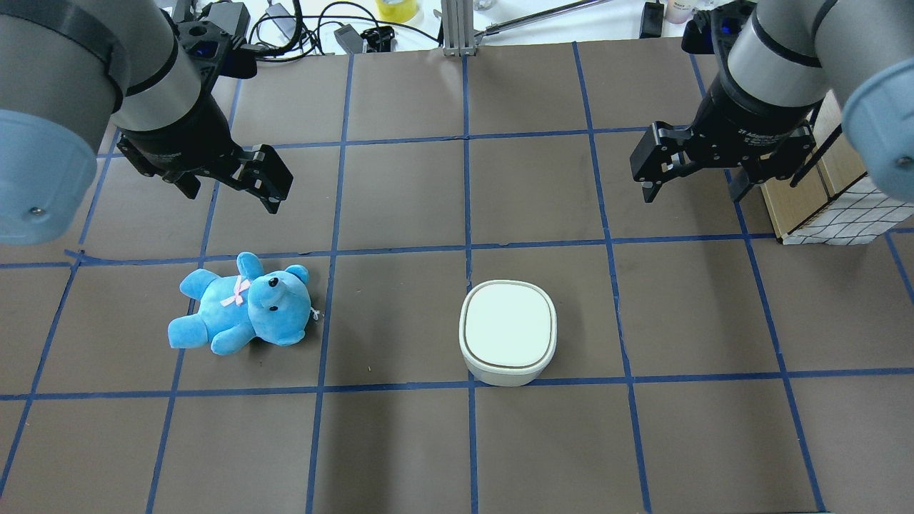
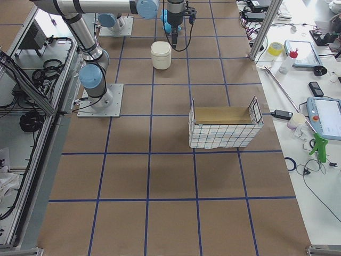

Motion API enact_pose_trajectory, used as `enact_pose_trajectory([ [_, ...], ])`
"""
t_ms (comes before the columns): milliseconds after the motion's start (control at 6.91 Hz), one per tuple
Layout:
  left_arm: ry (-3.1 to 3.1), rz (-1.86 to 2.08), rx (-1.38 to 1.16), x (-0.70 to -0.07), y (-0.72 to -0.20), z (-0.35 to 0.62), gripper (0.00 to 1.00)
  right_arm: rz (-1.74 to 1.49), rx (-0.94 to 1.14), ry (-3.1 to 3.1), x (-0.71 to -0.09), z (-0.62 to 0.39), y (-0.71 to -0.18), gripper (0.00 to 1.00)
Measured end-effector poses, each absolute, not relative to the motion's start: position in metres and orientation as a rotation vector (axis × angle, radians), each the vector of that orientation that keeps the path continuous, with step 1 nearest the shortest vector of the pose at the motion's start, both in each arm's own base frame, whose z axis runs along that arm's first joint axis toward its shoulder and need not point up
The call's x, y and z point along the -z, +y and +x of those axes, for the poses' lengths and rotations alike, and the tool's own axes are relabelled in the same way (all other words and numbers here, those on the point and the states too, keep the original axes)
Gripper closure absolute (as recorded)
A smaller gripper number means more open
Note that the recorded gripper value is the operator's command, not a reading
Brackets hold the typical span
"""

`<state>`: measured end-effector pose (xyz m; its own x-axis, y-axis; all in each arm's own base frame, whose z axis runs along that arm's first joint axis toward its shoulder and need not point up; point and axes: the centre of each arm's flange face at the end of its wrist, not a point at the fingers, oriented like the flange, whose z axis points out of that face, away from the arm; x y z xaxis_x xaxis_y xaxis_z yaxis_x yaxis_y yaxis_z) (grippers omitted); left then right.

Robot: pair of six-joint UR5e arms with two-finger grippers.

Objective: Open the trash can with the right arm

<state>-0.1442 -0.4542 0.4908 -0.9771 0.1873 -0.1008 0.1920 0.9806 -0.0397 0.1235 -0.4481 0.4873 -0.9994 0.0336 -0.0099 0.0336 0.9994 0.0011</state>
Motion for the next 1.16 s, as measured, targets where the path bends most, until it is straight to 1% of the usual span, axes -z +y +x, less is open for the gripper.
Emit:
enact_pose_trajectory([
  [1158, 3.03, 0.291, 0.075, -0.4908, -0.4542, -0.1442, 0.0, 0.062, -0.007, 3.128, -0.4833, 0.125, -0.4514, 0.0],
])
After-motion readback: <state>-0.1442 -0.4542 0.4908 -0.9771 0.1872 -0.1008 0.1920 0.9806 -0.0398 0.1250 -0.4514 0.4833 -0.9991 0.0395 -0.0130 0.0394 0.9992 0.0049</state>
